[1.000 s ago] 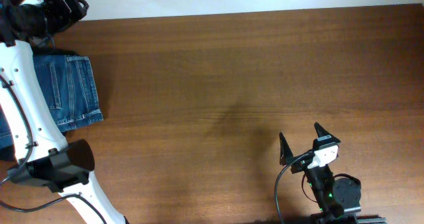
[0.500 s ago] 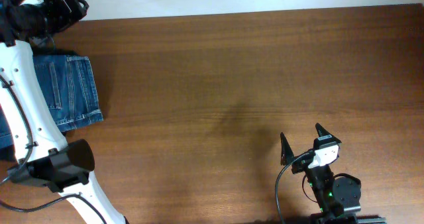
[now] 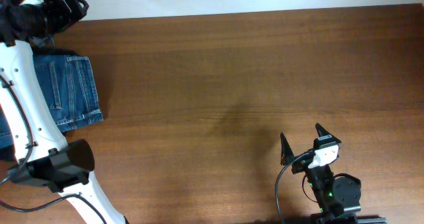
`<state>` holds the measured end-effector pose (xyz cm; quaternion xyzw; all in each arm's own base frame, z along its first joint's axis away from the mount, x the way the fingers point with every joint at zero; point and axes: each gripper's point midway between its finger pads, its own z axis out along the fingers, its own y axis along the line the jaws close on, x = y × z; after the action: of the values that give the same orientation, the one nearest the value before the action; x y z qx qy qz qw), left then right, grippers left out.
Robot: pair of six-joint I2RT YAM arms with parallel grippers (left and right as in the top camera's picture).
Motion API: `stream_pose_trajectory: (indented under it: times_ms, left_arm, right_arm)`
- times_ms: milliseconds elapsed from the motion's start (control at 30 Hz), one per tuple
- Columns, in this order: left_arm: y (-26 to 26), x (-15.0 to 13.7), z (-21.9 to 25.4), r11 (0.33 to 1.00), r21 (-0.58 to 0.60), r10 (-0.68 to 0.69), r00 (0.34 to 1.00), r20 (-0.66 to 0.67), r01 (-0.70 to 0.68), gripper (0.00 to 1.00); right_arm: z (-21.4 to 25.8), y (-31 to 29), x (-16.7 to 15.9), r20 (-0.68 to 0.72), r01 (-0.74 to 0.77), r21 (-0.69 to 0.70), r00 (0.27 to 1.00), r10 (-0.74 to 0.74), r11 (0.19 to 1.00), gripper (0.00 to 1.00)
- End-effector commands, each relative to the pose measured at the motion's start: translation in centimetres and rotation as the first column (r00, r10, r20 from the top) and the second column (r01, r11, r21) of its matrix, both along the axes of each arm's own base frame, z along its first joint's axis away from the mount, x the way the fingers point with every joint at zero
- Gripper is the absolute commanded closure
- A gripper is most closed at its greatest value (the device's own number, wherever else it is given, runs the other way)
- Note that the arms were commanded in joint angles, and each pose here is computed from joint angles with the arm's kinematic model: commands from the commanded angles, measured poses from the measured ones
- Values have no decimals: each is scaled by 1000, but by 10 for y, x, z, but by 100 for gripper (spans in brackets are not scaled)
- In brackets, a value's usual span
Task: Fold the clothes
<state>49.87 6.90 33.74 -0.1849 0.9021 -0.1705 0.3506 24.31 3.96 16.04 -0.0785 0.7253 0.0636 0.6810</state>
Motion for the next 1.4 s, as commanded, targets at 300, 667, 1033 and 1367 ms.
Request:
stream_pose_trajectory:
  times_ms: [300, 667, 1033, 1367]
  left_arm:
    - [-12, -50, 59, 1000, 25, 10, 997, 80, -12, 1]
    - [-44, -175, 187, 994, 106, -8, 918, 397, -37, 1]
    - [-65, -291, 154, 990, 115, 35, 944, 329, -77, 1]
    - [-76, -299, 24, 991, 130, -13, 984, 178, -11, 1]
  right_arm:
    - [-1, -4, 0, -1, 18, 1, 1000, -18, 1000, 1]
    - [-1, -4, 0, -1, 18, 1, 1000, -18, 1000, 1]
    - [-1, -4, 0, -1, 18, 1, 1000, -18, 1000, 1]
    - [-1, -4, 0, -1, 18, 1, 1000, -18, 1000, 1]
